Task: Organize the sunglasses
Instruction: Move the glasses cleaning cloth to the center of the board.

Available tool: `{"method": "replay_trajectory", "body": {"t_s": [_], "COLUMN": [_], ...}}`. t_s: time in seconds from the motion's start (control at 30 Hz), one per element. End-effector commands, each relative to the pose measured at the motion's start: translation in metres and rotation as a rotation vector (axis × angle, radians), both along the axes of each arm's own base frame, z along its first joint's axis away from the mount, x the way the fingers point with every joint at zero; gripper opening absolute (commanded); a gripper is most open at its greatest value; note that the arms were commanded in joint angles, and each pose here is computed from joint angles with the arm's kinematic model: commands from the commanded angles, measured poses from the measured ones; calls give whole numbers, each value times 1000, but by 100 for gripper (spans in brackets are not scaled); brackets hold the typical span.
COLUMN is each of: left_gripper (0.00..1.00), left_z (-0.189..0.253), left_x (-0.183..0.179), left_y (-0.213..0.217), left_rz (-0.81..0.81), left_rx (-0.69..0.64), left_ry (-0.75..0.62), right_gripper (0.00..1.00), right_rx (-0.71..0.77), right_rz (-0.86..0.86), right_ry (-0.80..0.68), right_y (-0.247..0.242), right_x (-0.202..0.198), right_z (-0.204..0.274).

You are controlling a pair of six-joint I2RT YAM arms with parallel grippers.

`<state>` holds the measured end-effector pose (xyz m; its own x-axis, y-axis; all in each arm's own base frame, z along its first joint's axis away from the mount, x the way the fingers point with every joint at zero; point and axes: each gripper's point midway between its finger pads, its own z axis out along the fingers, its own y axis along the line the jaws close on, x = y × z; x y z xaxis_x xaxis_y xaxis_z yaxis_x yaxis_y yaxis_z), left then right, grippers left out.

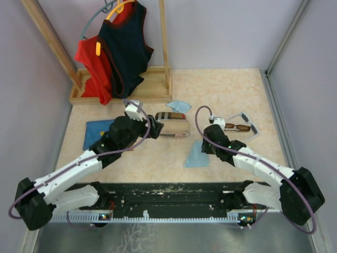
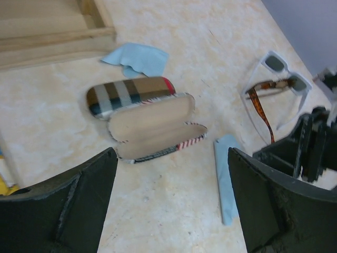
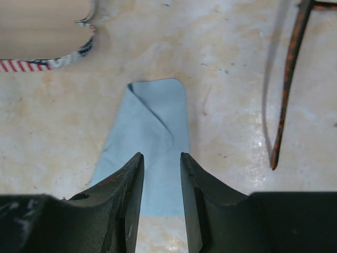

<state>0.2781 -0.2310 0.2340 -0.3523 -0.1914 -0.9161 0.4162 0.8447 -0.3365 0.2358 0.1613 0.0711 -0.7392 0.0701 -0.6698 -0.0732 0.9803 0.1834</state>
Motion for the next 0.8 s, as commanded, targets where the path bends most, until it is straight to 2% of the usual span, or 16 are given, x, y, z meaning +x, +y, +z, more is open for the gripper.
{"method": "replay_trajectory", "body": {"t_s": [0.0, 0.13, 0.27, 0.43, 0.77], "left_gripper": [90, 87, 81, 76, 73], "left_z": [-4, -26, -67, -110, -173], "left_x": [-19, -33, -43, -58, -94], "left_y": [-49, -89, -116, -139, -161], "left_rz": [-152, -222, -274, -314, -357], "left_rx": [3, 63, 113, 163, 327], "left_ry": [-3, 21, 94, 183, 293], "right_gripper": [34, 30, 29, 29, 29], "right_rx": [125, 208, 212, 195, 195], "right_rz": [-69, -58, -61, -92, -111], "right_ry": [27, 72, 73, 42, 15], "right_y": [-22, -24, -27, -37, -45], "right_x": [8, 6, 3, -1, -5], "right_z": [-3, -12, -14, -9, -6]}}
